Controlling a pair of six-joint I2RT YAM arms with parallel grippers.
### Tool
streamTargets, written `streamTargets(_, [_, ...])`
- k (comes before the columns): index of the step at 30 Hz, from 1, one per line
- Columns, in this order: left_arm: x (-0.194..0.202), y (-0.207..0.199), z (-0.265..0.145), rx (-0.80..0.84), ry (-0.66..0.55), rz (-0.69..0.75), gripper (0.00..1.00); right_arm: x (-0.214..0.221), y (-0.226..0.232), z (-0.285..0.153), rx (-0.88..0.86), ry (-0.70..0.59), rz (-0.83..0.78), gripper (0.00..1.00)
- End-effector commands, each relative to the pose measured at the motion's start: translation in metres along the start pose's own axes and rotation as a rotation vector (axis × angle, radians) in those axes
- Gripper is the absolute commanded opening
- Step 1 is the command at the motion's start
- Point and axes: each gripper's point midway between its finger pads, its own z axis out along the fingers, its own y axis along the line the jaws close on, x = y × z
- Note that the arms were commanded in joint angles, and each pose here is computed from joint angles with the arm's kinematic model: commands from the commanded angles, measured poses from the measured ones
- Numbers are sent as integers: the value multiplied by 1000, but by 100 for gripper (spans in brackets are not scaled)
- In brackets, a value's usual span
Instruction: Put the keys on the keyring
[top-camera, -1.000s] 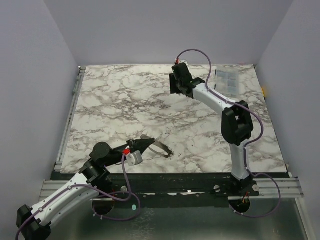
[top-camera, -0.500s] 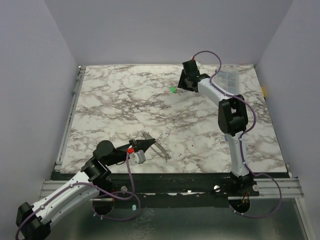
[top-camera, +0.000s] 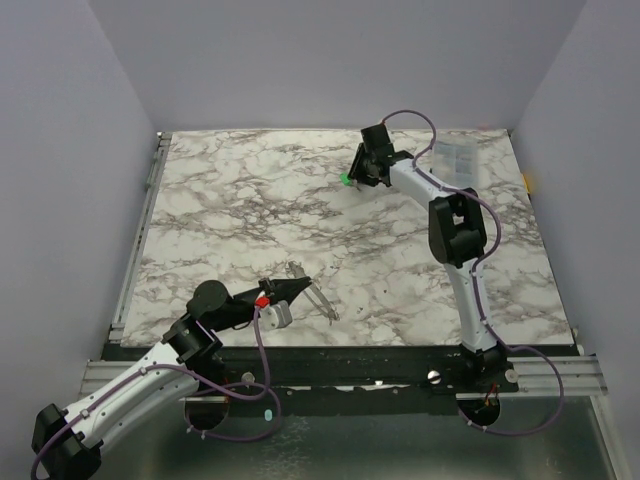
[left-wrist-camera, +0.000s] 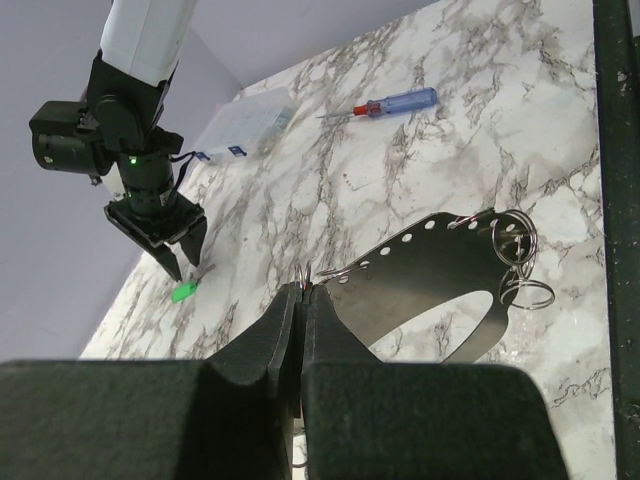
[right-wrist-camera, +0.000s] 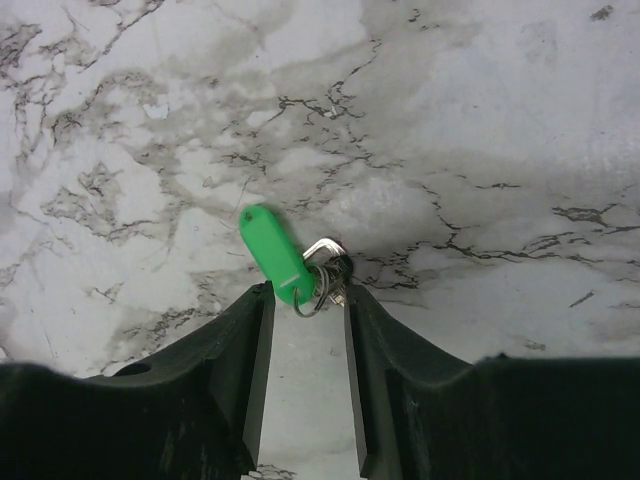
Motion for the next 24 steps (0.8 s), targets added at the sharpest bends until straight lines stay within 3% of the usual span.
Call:
streamTargets(1, [-15, 14, 0, -37, -30, 37, 0, -1, 13, 10, -49, 4, 31, 41])
streamTargets(17, [-12, 13, 0, -33, -21, 34, 0, 6, 9, 28, -42, 14, 48, 31])
streamTargets(21, [-12, 14, 1, -33, -18, 35, 0, 4, 7, 28, -30, 4, 41, 24])
streamTargets(24, [-11, 13, 1, -32, -16, 33, 0, 3, 6, 27, -29, -1, 28, 10])
